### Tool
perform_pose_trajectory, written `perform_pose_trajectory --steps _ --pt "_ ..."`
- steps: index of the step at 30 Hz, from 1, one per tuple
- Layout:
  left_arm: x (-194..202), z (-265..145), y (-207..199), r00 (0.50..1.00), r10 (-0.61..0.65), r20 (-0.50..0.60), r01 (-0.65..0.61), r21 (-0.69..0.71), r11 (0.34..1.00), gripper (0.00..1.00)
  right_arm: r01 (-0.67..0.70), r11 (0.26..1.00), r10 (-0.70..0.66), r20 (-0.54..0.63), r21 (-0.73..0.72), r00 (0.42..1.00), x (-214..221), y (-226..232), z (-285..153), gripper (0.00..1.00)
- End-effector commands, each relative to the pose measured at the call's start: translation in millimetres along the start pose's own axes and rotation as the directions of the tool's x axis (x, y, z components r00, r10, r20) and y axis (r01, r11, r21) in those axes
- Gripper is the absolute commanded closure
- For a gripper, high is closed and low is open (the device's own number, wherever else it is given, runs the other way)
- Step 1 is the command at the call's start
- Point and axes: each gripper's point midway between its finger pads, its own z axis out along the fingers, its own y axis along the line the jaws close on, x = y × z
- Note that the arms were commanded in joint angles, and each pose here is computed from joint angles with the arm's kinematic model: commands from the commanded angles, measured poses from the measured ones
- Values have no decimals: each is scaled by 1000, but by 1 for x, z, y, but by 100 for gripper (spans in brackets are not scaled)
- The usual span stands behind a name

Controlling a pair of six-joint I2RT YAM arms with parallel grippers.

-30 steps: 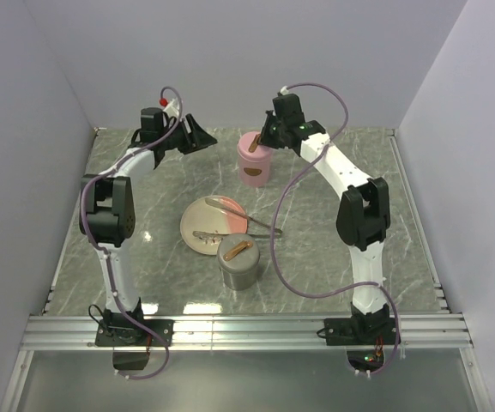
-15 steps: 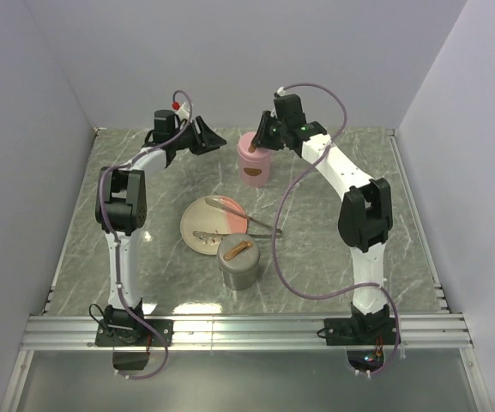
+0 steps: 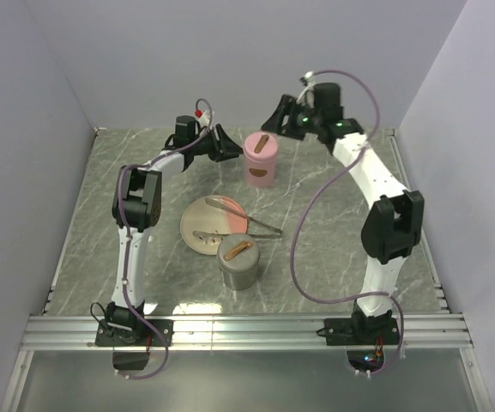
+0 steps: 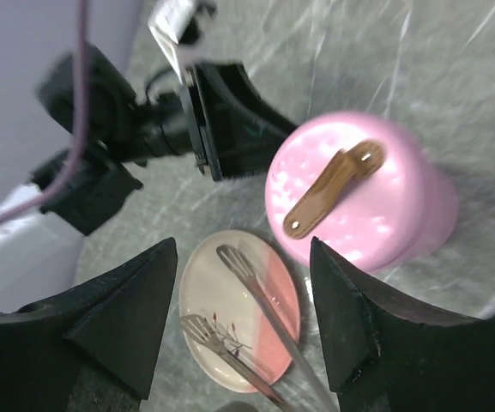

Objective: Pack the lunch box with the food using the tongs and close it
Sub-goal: Move the packing box to the center of the board.

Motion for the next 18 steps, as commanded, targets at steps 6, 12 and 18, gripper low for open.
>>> perform_pose_trajectory --steps 6,12,18 --pt "33 32 -40 987 101 -122 -84 138 987 50 45 999 -39 168 -28 985 -77 -50 -74 27" --pt "63 47 -66 956 208 -207 -163 215 963 50 37 999 -37 135 6 990 -86 -111 -83 23" --pt "88 55 -78 926 263 -271 -197 247 949 49 -8 999 11 68 -34 998 -78 -163 -65 20"
